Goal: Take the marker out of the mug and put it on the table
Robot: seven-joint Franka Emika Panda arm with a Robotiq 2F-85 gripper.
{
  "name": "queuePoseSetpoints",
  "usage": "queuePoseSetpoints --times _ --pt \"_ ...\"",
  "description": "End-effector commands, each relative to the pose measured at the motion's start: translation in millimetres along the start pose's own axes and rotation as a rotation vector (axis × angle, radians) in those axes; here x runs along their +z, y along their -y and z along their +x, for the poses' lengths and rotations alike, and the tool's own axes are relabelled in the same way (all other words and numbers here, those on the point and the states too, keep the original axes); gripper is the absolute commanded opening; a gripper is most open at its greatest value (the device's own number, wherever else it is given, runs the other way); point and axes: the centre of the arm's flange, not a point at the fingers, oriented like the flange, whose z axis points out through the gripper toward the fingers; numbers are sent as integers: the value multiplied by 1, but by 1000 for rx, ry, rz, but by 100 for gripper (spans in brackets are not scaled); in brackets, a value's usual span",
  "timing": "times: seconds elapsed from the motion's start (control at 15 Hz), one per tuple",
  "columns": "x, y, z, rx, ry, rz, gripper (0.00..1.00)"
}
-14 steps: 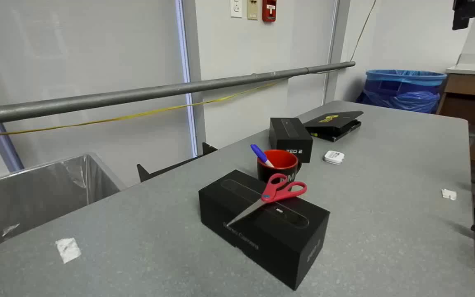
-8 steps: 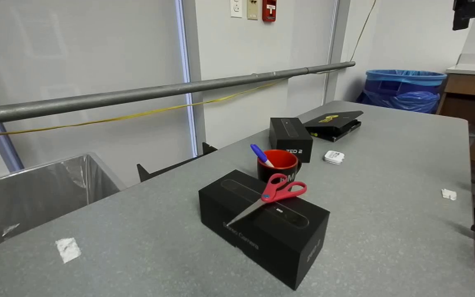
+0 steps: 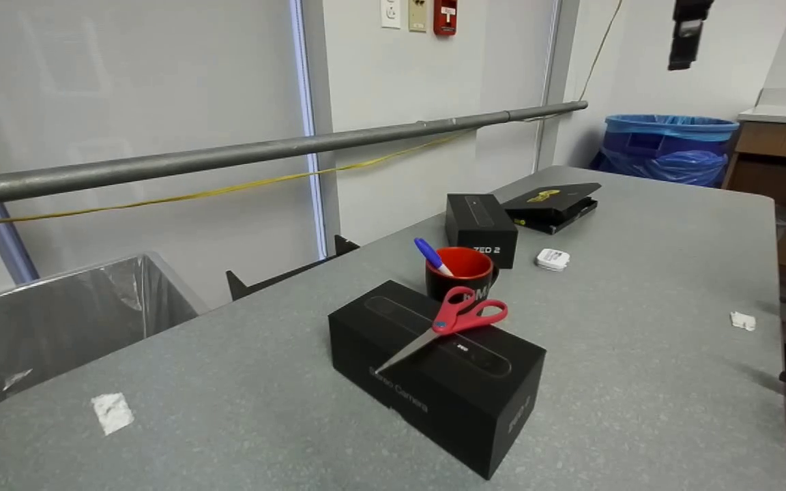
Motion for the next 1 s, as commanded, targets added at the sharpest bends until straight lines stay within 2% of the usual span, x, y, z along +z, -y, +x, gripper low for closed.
queuePoseSetpoints --times 0.0,0.2,0.27,0.4,0.73,0.93 --pt "18 63 77 -2 -51 -37 100" --pt "27 111 107 9 -80 -45 100" --pt "30 97 76 -24 -64 -53 100" --pt "37 108 83 -33 -52 -54 100" --pt "33 99 81 -19 -58 -52 100" --pt "51 127 124 -98 -26 -132 100"
